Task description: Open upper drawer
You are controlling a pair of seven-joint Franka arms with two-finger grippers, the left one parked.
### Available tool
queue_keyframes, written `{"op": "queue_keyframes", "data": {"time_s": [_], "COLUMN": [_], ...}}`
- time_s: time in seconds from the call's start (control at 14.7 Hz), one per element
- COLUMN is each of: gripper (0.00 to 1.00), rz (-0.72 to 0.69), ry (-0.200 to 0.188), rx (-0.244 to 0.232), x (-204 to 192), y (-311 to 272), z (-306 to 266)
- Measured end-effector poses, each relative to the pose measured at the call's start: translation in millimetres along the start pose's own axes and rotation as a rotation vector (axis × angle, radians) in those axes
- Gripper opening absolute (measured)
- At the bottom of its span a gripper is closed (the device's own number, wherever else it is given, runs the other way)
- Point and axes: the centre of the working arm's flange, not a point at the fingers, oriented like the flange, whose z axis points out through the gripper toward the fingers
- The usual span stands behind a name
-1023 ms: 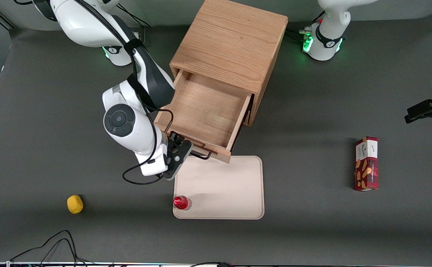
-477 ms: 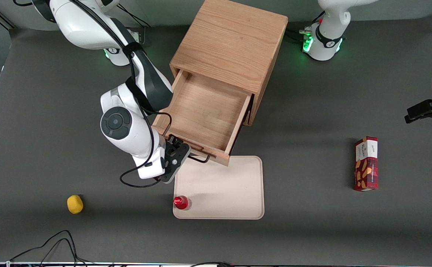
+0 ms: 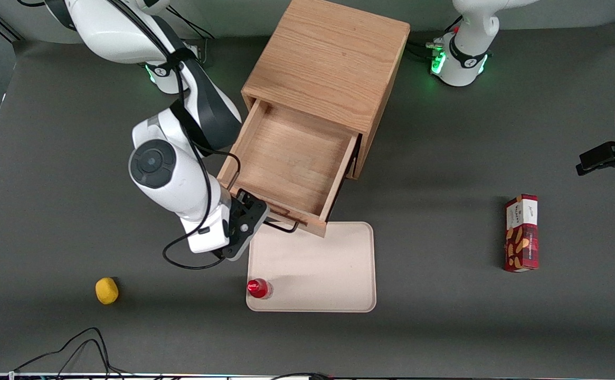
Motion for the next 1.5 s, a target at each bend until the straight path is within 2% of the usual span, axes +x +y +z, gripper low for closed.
{"op": "queue_keyframes", "data": {"time_s": [0.2,0.34,0.48,0.55,0.68,0.75,0.82,0.89,0.95,1.09,1.3,1.5], "gripper": [1.0,1.0,1.0,1.0,1.0,1.0,1.0,1.0,1.0,1.0,1.0,1.0], "rz": [0.035,0.077,0.118,0.152,0.258,0.409,0.494,0.598,0.69,0.857,1.031,1.042], "ry": [0.058,0.1,0.113,0.11,0.107,0.119,0.111,0.083,0.046,-0.026,-0.095,-0.151], "rx": [-0.054,-0.108,-0.178,-0.189,-0.174,-0.117,-0.088,-0.057,-0.027,-0.007,-0.011,-0.079], "x": [-15,-38,-71,-93,-145,-194,-216,-234,-250,-266,-267,-273], "y": [20,45,68,80,107,125,128,127,123,110,89,84], "z": [-60,-110,-159,-177,-195,-201,-202,-201,-199,-195,-189,-182]}}
